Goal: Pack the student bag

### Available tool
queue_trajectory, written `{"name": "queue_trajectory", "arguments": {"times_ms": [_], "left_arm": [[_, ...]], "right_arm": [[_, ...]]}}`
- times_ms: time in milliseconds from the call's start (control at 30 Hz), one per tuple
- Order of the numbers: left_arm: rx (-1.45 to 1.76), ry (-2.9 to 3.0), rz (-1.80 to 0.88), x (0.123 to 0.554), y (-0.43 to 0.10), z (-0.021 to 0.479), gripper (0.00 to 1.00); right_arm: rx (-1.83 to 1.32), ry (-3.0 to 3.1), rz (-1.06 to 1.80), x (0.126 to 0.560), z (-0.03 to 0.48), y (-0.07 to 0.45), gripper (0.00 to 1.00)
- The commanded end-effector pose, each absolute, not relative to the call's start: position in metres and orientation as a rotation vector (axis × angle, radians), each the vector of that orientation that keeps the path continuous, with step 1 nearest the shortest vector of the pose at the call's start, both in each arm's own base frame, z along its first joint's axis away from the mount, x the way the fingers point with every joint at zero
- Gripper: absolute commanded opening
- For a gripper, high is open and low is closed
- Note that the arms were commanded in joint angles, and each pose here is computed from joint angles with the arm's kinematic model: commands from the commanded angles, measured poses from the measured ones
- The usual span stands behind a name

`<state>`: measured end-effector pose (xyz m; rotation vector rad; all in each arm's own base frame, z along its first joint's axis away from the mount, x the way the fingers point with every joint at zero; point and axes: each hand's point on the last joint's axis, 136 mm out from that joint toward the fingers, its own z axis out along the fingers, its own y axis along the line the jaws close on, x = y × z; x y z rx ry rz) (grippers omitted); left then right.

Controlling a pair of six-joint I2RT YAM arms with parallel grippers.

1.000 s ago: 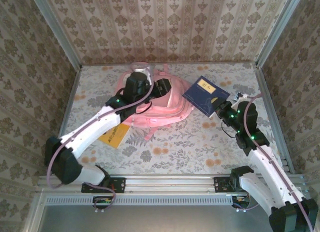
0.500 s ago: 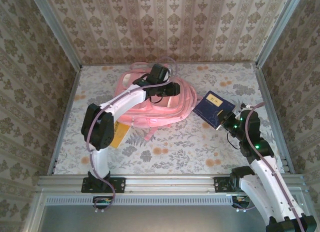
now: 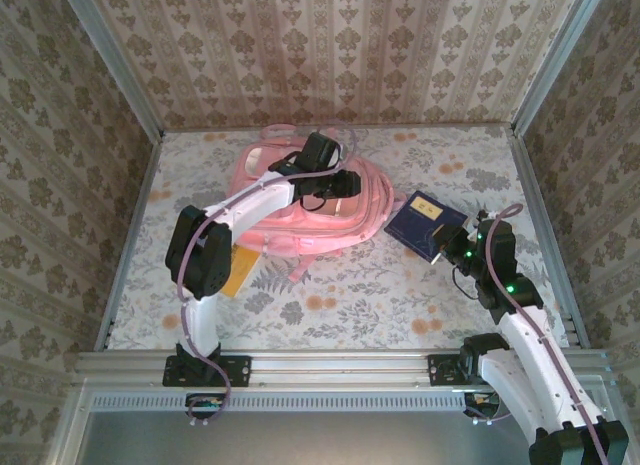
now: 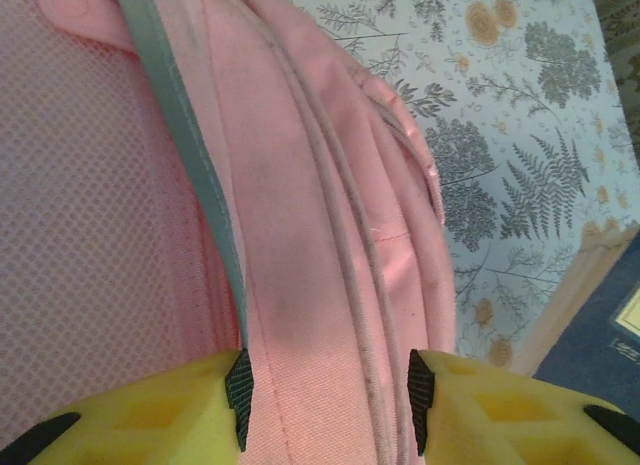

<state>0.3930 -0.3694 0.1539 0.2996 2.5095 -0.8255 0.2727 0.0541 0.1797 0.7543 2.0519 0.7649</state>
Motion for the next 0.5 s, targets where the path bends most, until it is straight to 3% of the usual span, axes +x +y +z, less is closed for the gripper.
{"name": "queue_trajectory", "arguments": {"times_ms": [0,467], "left_arm": [[0.295,2.485,-0.81,0.39,-0.358,0.17,0.48],[0.259,2.496,-0.788,0.395,-0.345,0.161,0.48]], "right_arm": [[0.726,1.998,0.812,0.278,0.192,0.057,0.0],[0.747,2.004,0.839,0.279,0.184,0.059,0.0]]}}
